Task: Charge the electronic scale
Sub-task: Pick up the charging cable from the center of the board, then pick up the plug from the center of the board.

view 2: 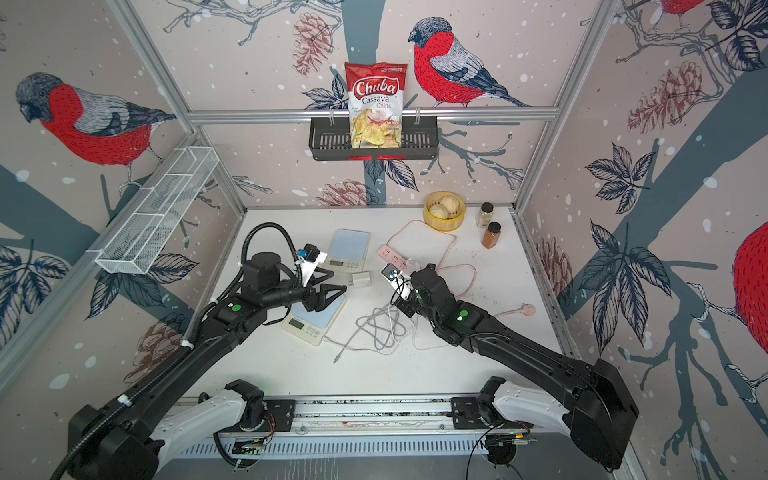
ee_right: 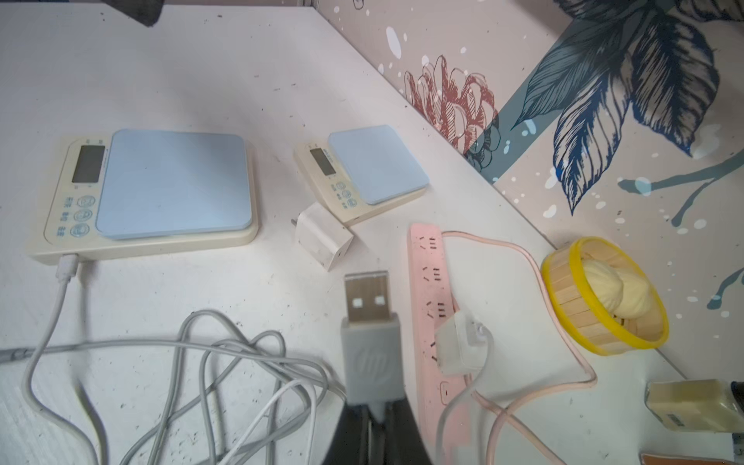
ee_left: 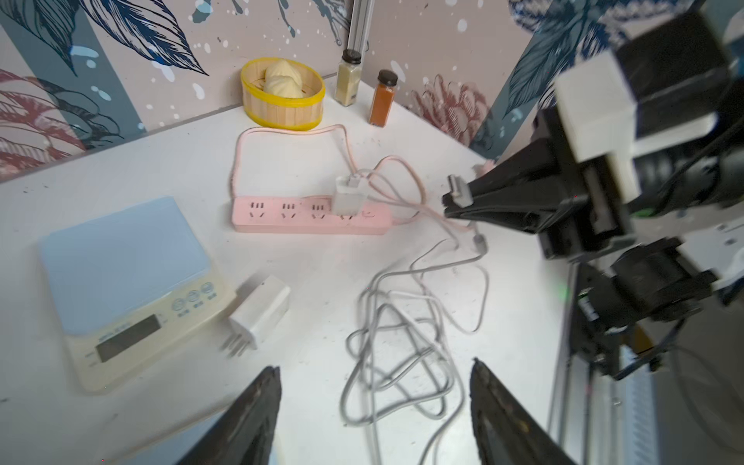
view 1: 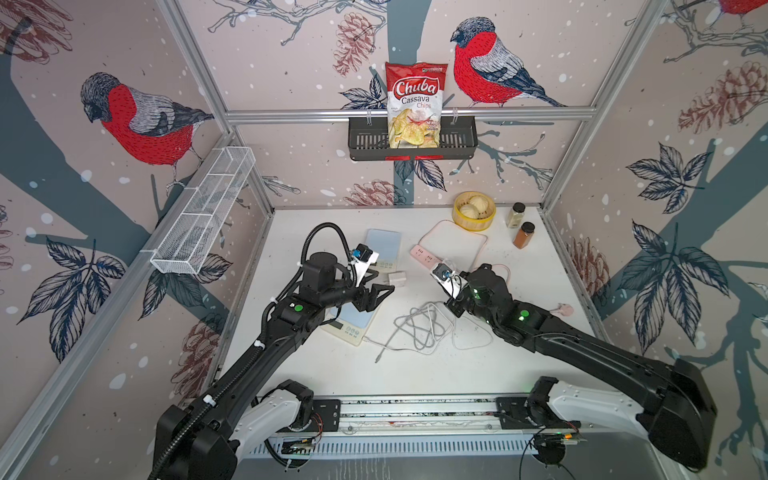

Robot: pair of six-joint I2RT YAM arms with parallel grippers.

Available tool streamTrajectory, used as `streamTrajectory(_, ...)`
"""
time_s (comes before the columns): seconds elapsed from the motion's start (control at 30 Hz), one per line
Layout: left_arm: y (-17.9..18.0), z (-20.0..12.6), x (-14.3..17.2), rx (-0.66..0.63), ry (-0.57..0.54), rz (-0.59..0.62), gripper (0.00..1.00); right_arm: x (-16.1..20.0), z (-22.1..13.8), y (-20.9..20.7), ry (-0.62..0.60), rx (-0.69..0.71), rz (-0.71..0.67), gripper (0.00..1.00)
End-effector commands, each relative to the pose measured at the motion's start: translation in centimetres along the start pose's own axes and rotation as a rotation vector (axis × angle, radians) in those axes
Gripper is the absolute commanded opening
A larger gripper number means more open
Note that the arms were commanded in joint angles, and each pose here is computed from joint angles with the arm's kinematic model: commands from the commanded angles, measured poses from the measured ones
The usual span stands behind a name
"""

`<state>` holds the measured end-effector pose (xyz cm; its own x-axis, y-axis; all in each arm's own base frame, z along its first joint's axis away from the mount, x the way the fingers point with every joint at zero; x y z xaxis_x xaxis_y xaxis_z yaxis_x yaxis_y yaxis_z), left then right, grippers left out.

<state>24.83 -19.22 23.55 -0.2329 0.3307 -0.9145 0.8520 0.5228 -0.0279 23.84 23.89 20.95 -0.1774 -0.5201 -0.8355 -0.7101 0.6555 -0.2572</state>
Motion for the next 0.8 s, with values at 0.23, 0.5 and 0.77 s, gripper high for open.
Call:
streamTrajectory(0.23,4.3,6.2,6.0,0.043,0.162,0.496,0.71,1.9,1.6,0.0,0.028,-0.009,0.075,0.0)
streamTrajectory(0.5,7.2,9.6,7.5,0.133,0.167,0.478,0.69,4.1,2.0,0.6,0.046,-0.012,0.097,0.0)
streamTrajectory(0.77,9.5,12.9,9.2,0.183,0.25,0.433,0.6,4.7,2.8,0.6,0.061,-0.004,0.089,0.0)
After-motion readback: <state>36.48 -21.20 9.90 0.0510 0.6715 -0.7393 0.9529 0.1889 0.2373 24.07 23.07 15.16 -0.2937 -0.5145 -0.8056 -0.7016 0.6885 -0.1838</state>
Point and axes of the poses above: each gripper's point midway between its finger pads, its own z axis out along the fingers, its own y axis along the line the jaws close on, x = y × z, the point moved 3 cm from there along -z, back along the fingers, and after that the axes turned 7 degrees about z, right-handed, at the moved point
